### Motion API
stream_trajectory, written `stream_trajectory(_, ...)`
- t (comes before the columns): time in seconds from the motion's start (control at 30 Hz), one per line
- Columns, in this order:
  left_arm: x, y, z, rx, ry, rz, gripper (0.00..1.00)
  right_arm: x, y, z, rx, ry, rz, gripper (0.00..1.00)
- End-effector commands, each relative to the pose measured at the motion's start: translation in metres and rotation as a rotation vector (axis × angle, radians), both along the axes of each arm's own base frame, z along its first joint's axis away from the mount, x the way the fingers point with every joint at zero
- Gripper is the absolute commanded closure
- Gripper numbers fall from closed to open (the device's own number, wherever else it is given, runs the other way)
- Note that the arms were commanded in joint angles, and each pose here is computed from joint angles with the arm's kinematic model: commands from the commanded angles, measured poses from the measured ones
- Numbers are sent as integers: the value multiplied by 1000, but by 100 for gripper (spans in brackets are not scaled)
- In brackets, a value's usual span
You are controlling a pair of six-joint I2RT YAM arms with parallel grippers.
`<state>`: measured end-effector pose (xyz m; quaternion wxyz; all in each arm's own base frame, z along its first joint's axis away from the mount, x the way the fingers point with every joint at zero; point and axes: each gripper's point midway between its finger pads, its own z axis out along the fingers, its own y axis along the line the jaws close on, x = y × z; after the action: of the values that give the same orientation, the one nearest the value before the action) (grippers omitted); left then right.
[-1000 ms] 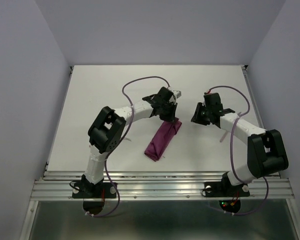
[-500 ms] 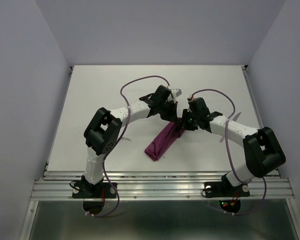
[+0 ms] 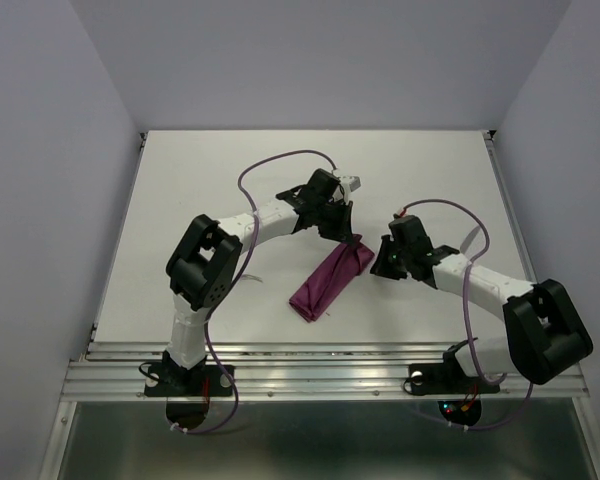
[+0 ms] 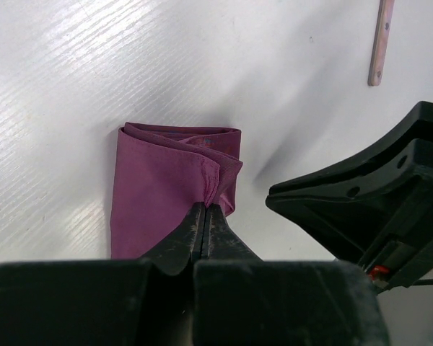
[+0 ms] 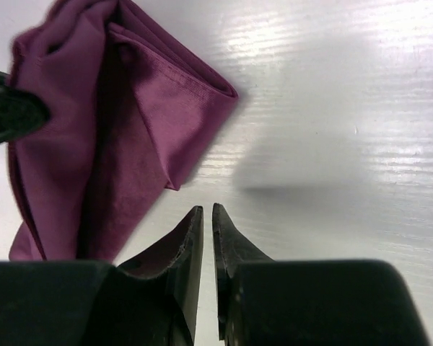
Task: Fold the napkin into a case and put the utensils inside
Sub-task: Stuff the top corner of the smaller-rectangle-folded napkin into the folded napkin.
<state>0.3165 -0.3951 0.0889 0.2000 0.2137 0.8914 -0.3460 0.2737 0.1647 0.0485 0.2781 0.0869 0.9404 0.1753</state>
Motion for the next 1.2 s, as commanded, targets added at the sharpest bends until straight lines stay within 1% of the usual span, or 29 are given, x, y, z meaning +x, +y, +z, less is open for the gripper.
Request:
stream_trajectory(0.0, 5, -2, 31, -48, -46, 3, 100, -1, -1, -10, 9, 2, -35, 85)
stream_trajectory(0.13, 4, -3, 32, -49, -42, 1, 100, -4, 6, -24, 34, 38, -12, 87)
stream_trajectory(0.23, 4, -3, 33, -52, -41, 1, 100, 1, 11, -29, 42, 42, -4, 87)
stream_trajectory(0.4, 3, -4, 35, -62, -34, -6, 100, 12, 22, -24, 65, 18, 11, 88)
stream_trajectory(0.63, 1, -8, 36, -75, -27, -19, 100, 25, 26, -11, 77, -24, 1, 88)
stream_trajectory(1.17, -2, -9, 38, -91, -18, -34, 100, 39, 33, 0, 90, -52, -2, 89)
